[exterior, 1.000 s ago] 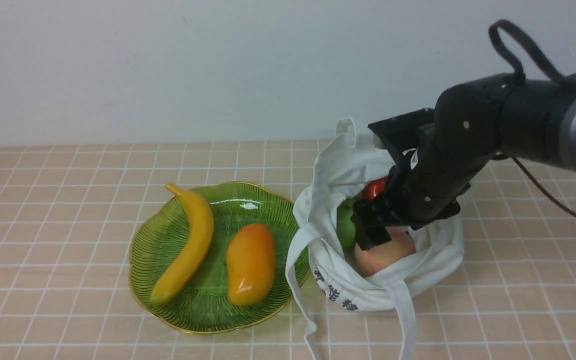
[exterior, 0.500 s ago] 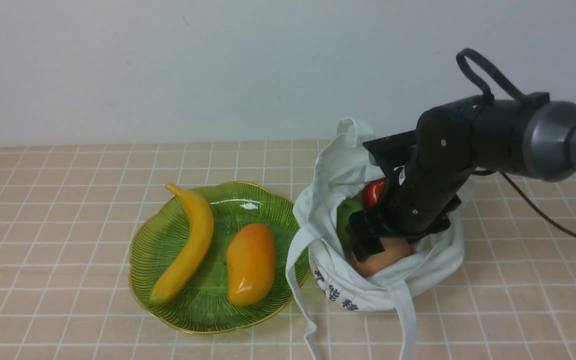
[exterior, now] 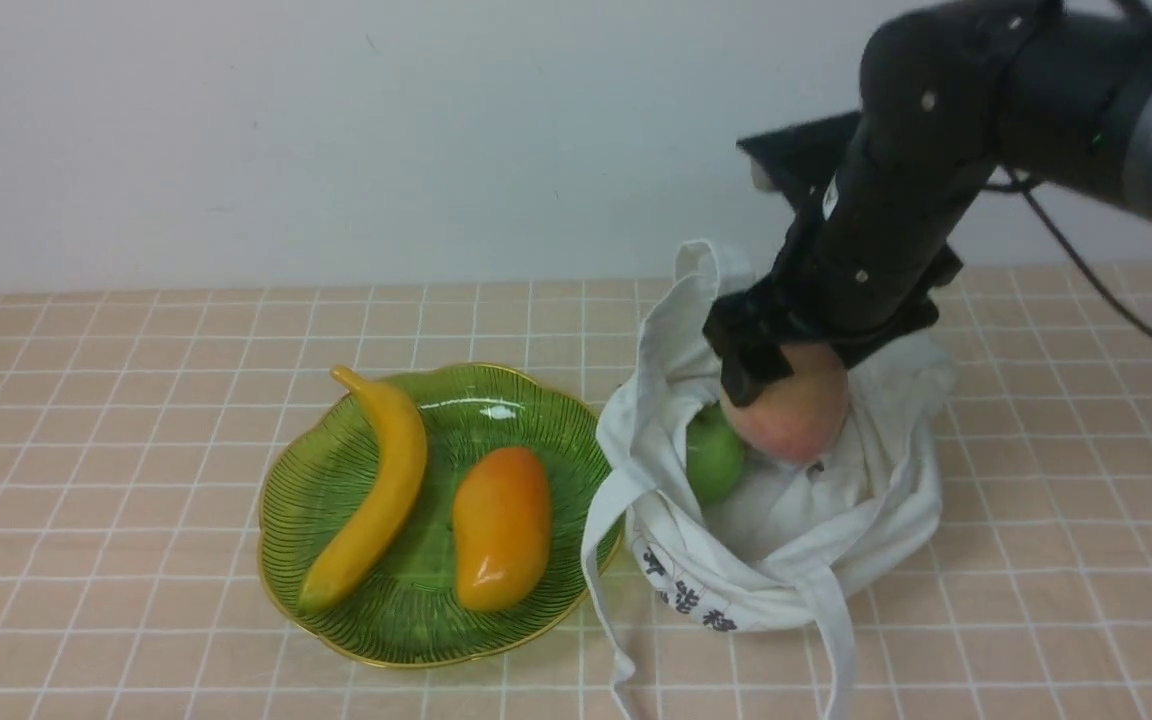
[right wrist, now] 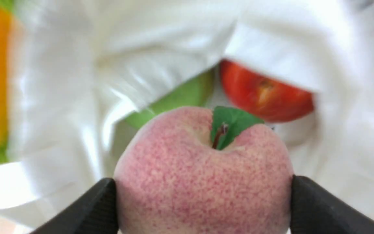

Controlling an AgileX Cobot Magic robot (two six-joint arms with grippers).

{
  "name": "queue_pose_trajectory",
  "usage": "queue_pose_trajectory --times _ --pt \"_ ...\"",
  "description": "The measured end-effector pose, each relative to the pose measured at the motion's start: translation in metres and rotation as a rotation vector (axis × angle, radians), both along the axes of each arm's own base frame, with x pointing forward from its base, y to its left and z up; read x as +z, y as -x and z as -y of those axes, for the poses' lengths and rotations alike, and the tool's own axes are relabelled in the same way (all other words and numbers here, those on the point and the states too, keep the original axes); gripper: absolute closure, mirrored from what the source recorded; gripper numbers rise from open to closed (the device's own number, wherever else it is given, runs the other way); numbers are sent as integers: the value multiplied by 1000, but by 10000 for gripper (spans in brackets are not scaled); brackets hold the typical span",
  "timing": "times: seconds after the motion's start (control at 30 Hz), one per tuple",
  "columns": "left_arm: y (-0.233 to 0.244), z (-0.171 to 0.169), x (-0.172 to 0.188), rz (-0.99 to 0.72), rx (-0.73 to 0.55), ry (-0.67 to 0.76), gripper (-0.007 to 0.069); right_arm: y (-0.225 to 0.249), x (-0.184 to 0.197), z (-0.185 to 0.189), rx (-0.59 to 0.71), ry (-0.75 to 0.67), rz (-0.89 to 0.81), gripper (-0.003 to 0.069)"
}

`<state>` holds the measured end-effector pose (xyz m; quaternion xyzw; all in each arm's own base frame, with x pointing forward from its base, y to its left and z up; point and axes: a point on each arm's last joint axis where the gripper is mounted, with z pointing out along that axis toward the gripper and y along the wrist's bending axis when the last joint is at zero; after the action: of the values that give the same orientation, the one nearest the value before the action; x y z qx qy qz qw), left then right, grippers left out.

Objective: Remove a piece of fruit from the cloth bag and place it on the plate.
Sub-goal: Use the right arm to put the peach into the empty plate on the left

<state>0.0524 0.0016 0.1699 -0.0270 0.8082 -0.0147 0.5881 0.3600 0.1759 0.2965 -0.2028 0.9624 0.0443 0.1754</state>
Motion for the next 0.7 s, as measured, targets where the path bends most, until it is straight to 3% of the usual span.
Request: queue_pose_trajectory --times 0.13,0.27,0.5,0.7 --pt "0 0 0 0 0 0 633 10 39 -1 -5 -112 62 48" --pt "0 0 0 0 0 0 633 17 44 -24 83 -280 46 48" --pt "0 0 0 0 0 0 633 17 -10 -103 305 -417 12 48" --pt "0 0 0 0 0 0 633 14 -55 -141 300 -469 -9 48"
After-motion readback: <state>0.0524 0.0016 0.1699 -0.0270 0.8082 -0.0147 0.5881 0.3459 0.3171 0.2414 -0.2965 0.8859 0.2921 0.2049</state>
